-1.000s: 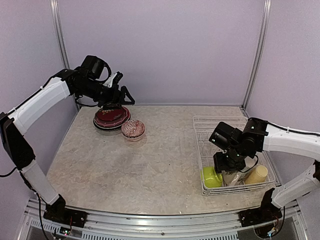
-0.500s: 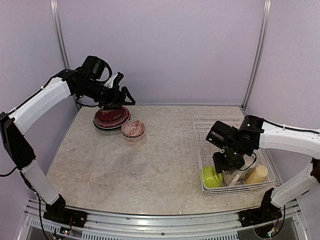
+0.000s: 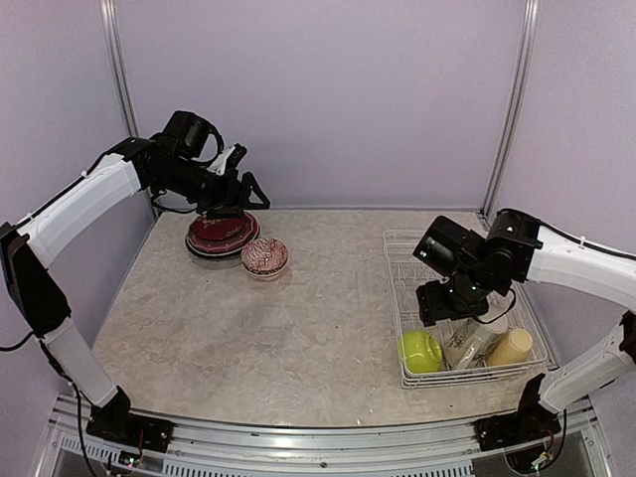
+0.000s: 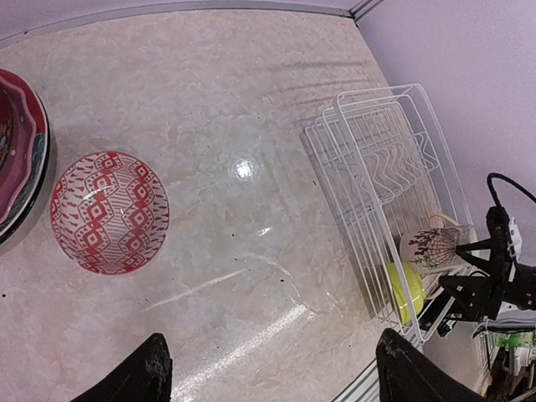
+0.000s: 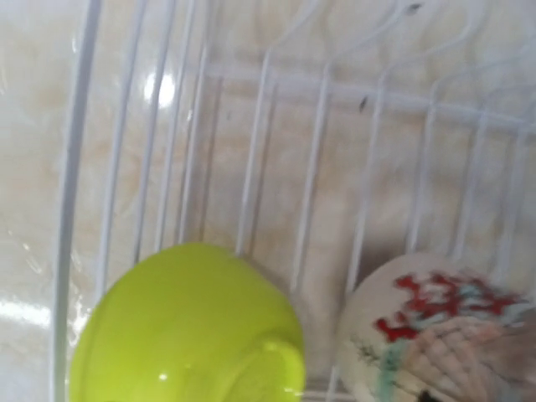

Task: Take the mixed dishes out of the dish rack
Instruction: Grab the cup from the dish rack.

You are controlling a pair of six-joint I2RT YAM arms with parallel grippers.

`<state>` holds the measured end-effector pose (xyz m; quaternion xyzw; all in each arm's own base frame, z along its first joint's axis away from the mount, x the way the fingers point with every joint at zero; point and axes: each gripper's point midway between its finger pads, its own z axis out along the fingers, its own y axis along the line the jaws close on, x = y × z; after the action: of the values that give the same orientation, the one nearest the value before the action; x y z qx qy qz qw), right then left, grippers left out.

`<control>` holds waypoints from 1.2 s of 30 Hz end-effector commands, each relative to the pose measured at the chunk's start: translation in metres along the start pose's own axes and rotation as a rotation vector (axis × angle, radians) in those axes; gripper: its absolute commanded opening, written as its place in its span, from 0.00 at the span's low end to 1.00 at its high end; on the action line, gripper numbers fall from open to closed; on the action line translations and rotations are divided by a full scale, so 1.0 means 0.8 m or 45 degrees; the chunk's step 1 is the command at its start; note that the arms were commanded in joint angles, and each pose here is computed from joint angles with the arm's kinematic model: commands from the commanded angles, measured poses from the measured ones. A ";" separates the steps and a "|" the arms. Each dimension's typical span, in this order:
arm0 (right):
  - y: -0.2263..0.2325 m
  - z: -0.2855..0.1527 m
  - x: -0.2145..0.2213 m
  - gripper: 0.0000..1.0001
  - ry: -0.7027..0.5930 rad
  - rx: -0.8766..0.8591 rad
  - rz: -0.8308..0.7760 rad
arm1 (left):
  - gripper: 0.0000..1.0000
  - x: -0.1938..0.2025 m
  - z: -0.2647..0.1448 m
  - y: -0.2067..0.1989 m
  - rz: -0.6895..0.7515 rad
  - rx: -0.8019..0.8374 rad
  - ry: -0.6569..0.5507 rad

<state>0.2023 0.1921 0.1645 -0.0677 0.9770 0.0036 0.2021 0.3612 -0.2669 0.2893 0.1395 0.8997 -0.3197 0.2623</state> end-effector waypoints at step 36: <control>-0.124 0.027 0.011 0.99 -0.205 -0.010 0.505 | 0.99 0.008 0.001 -0.014 0.020 0.021 0.025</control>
<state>0.2054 0.0795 0.1464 0.1454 0.9520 0.0257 0.2682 0.3542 -0.2745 0.2889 0.1455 0.8990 -0.3258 0.2541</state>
